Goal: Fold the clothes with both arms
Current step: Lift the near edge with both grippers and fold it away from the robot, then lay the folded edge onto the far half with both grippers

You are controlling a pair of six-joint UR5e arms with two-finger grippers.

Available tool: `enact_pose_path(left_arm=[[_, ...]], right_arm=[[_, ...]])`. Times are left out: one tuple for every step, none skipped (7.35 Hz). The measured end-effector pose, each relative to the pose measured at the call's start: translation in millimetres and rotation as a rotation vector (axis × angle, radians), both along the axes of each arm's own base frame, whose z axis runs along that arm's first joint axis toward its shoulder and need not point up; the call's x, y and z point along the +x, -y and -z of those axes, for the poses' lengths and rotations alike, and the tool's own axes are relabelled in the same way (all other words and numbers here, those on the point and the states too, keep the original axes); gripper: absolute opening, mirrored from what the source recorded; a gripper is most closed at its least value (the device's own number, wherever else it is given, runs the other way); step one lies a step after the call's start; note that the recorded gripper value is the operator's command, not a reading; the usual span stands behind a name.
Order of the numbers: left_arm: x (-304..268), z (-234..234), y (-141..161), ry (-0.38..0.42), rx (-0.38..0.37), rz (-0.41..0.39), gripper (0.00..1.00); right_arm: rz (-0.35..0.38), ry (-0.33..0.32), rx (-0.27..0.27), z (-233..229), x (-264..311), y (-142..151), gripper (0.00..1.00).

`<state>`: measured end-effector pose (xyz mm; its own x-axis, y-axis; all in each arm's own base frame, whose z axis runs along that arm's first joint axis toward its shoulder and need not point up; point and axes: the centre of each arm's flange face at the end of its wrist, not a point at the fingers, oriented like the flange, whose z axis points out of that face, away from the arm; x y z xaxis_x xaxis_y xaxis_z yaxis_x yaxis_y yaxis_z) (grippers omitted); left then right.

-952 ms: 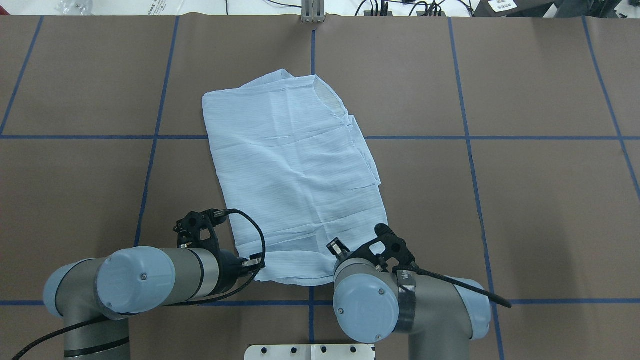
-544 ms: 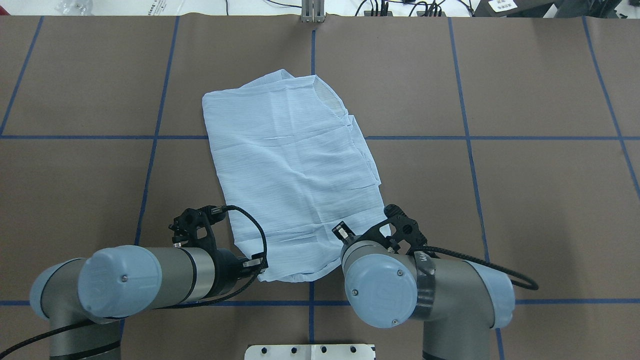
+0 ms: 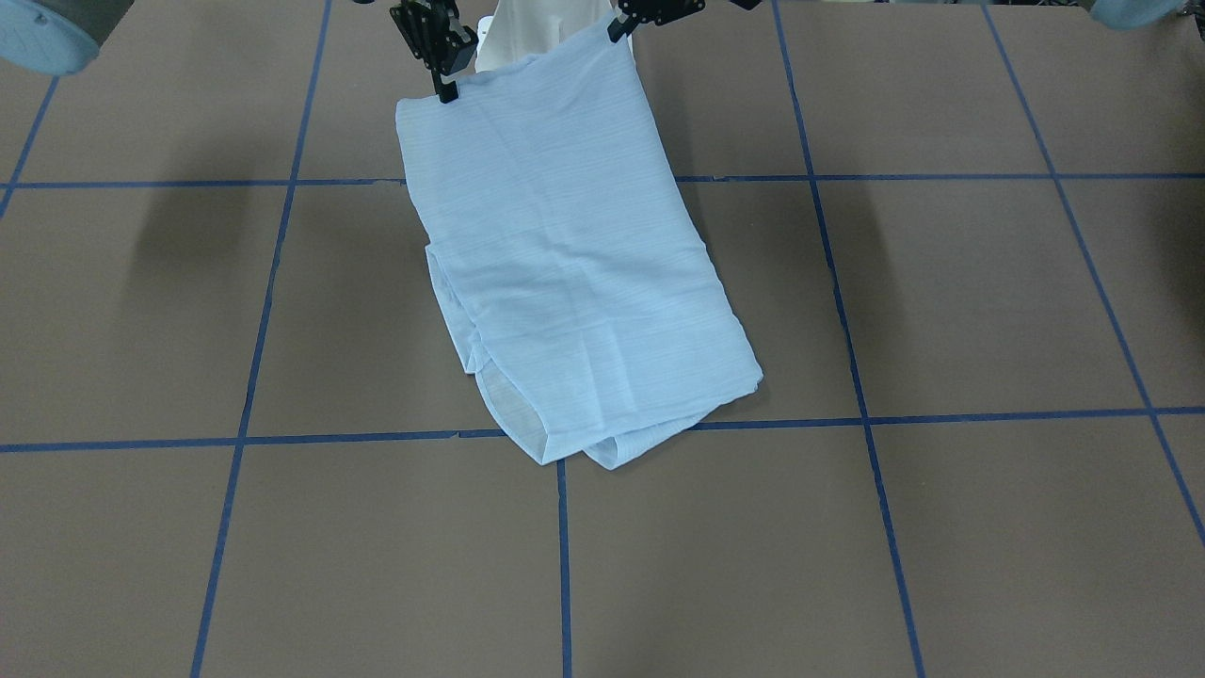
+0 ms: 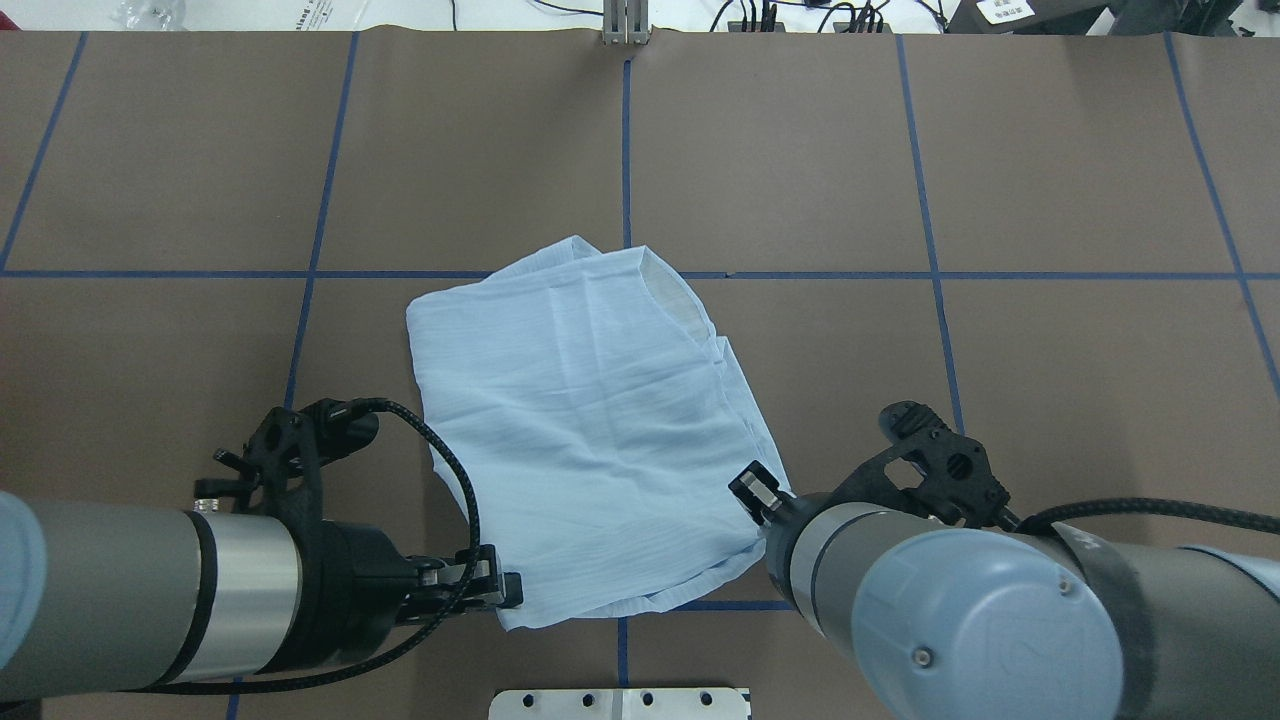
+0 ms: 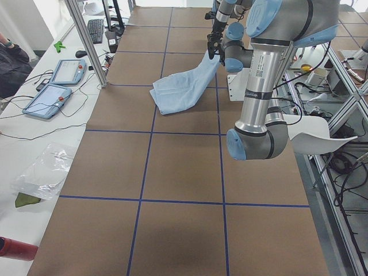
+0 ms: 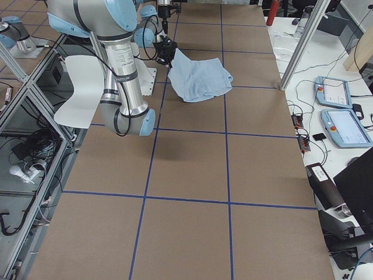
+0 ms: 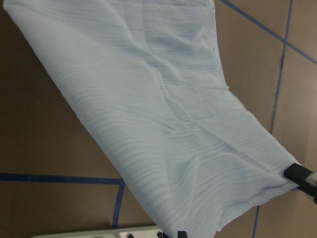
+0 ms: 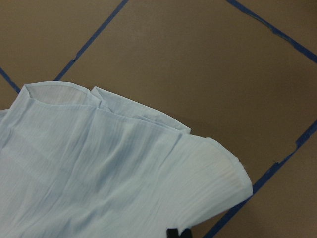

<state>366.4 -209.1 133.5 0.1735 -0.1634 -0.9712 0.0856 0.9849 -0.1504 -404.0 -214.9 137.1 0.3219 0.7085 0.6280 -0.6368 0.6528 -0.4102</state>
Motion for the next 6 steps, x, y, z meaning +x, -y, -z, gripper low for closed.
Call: enact_pose_path(left_arm=[[-4,1,2,0.011,-0.003,0.0,0.0],[2,-7,15,0.044,-0.008,0.024,0.0],[12,-19,34,0.087,-0.014,0.059,0.0],[17,-31,58,0.128,-0.002,0.098,0.0],[19,-43,83,0.17,0.02,0.136,0.0],[19,-56,107,0.209,0.026,0.173,0.0]], right_arm=[[0.005,0.003,0.003,6,0,-2,0.0],[0.003,-0.012,0.021,13,-15,2,0.0],[-0.006,-0.04,0.063,21,-37,10,0.0],[-0.018,-0.061,0.11,27,-58,23,0.0],[-0.028,-0.069,0.152,30,-73,41,0.0],[-0.035,-0.076,0.191,28,-86,62,0.0]])
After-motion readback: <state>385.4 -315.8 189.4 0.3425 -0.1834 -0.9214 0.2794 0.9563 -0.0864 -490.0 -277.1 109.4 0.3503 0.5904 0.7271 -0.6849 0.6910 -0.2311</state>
